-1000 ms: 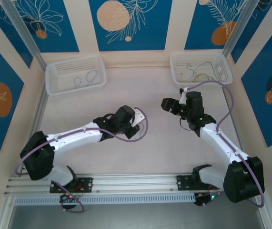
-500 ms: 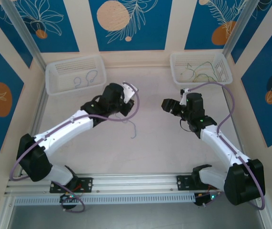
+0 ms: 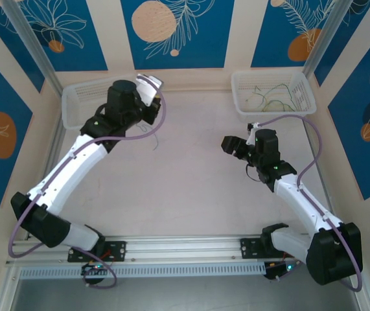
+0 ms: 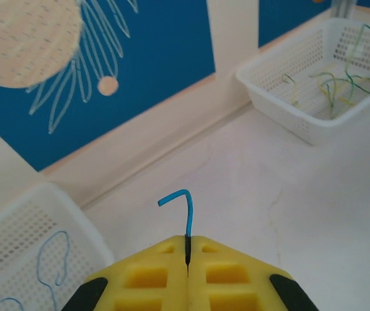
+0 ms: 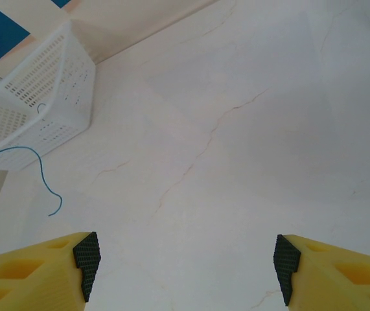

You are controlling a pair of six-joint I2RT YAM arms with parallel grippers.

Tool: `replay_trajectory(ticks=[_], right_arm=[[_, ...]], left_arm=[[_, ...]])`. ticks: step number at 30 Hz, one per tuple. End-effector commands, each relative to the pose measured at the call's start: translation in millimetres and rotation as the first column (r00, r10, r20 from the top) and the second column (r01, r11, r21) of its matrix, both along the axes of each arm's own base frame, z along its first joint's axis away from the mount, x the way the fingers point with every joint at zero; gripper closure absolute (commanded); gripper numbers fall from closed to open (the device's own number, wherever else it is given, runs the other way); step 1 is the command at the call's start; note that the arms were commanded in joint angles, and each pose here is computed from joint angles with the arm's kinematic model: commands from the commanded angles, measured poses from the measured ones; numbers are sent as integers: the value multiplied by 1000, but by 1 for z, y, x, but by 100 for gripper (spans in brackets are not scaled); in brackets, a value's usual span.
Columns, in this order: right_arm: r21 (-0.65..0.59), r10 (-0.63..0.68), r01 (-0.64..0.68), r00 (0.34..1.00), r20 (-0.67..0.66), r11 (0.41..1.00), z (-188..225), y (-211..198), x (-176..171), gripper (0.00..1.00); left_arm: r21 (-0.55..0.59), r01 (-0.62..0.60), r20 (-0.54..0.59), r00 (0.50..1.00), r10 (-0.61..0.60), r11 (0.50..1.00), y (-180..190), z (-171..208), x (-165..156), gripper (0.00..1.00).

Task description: Untangle the cables

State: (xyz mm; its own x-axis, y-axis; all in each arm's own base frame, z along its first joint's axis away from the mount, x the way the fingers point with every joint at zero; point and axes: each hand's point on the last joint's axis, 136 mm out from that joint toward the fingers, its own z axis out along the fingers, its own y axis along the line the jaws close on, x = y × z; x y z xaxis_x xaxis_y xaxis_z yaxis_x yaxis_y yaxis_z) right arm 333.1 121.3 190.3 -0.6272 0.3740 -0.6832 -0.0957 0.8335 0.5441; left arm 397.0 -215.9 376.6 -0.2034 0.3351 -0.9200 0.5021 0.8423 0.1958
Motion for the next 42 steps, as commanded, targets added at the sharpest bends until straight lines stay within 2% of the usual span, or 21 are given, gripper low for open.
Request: replay_trajectory(ticks=[1,9,16,23,26,33,34,36,42], right_arm=[[-12,-7,7,1000,13,1000,1,-2,-2,26],[-12,-8,8,1000,7,1000,-1,-2,-5,26],[-22,-1,1,1000,13,1000,1,-4,-12,26],[-40,-8,8,1000,16,999,2,-8,-18,26],[-33,-9,10,1000,19,999,2,-8,-19,26],[-35,-2,3,1000,24,999,7,-8,-24,26],[-37,2,-1,1000,31,999,9,-9,-24,26],[-41,8,-7,999,40,999,13,-9,-26,26],[-48,5,-2,997,71,999,22,-12,-33,26]], left_arm=[[-1,-39,64,997,39,999,29,30,19,100],[-29,-146,120,982,149,989,72,60,74,100],[-39,-296,161,941,298,954,126,69,132,100],[-86,-374,138,913,383,923,175,85,179,100],[-37,-411,118,903,412,911,187,62,200,100],[41,-434,-28,900,435,900,196,-22,231,100],[53,-429,-45,901,432,902,195,-32,233,98],[76,-434,-52,897,438,898,197,-47,239,86],[128,-436,-100,888,449,891,202,-85,248,85]])
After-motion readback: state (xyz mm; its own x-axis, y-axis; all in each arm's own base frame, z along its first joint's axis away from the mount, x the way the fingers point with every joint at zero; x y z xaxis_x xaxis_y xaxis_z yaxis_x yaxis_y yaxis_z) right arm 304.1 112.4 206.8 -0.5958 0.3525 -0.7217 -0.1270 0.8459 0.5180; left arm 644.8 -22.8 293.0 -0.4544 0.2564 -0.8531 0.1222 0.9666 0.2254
